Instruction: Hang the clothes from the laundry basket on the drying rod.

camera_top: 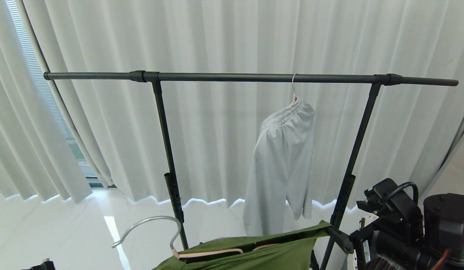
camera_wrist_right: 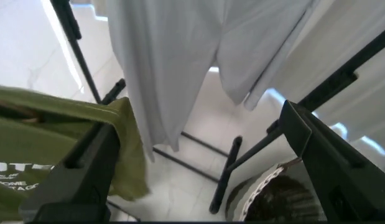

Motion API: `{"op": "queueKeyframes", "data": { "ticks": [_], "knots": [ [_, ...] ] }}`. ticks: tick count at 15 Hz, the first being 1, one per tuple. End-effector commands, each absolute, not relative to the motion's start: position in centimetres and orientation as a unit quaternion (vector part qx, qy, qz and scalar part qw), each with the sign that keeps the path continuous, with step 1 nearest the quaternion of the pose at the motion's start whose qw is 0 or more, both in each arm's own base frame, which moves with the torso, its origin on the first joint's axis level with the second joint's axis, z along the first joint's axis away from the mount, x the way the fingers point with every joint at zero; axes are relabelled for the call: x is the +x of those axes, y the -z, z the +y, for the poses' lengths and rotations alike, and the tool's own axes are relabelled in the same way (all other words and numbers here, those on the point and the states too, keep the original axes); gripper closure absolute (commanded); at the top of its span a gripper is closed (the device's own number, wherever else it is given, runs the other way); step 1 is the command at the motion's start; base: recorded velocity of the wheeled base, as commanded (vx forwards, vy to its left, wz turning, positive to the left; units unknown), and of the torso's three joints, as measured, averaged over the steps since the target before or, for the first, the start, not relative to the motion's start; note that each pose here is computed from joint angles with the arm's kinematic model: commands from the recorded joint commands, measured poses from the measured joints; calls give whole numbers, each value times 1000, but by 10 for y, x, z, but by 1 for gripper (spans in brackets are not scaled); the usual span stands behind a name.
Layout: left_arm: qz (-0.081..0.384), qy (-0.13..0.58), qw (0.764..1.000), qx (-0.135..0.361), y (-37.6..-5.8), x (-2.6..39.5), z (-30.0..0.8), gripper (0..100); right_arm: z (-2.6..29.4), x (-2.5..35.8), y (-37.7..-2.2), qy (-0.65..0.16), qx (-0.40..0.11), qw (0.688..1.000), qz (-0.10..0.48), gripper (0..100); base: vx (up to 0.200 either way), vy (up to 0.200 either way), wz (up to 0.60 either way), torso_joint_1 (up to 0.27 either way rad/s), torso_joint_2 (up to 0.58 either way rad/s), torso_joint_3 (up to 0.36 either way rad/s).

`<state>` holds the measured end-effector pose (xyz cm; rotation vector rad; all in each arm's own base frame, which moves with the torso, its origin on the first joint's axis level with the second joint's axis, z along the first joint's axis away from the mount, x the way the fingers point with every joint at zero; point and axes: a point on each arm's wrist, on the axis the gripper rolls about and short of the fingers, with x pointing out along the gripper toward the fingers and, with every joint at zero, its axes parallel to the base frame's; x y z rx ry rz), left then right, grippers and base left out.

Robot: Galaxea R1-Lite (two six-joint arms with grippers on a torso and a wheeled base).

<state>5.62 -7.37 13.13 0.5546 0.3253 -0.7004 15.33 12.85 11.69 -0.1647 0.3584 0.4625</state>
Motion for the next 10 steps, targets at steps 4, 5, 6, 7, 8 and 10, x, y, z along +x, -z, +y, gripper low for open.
{"op": "queueKeyframes", "data": {
  "ticks": [4,5,6,7,8,10],
  "knots": [
    [186,244,916,258,-150,99,-98,100,130,131,-136,-275,-88,948,135,0,0,0,0,0,0,0],
    [184,226,923,253,-152,107,-99,100,132,121,-139,-297,-89,942,131,0,0,0,0,0,0,0],
    [177,221,927,248,-152,111,-103,100,134,112,-142,-320,-92,934,127,0,0,0,0,0,0,0],
    [168,222,930,240,-152,114,-107,100,135,101,-144,-346,-96,925,126,0,0,0,0,0,0,0],
    [162,228,931,234,-153,114,-110,100,136,91,-145,-370,-101,915,127,0,0,0,0,0,0,0],
    [156,239,932,223,-154,112,-113,100,137,81,-147,-402,-102,901,125,0,0,0,0,0,0,0]
  ]
}}
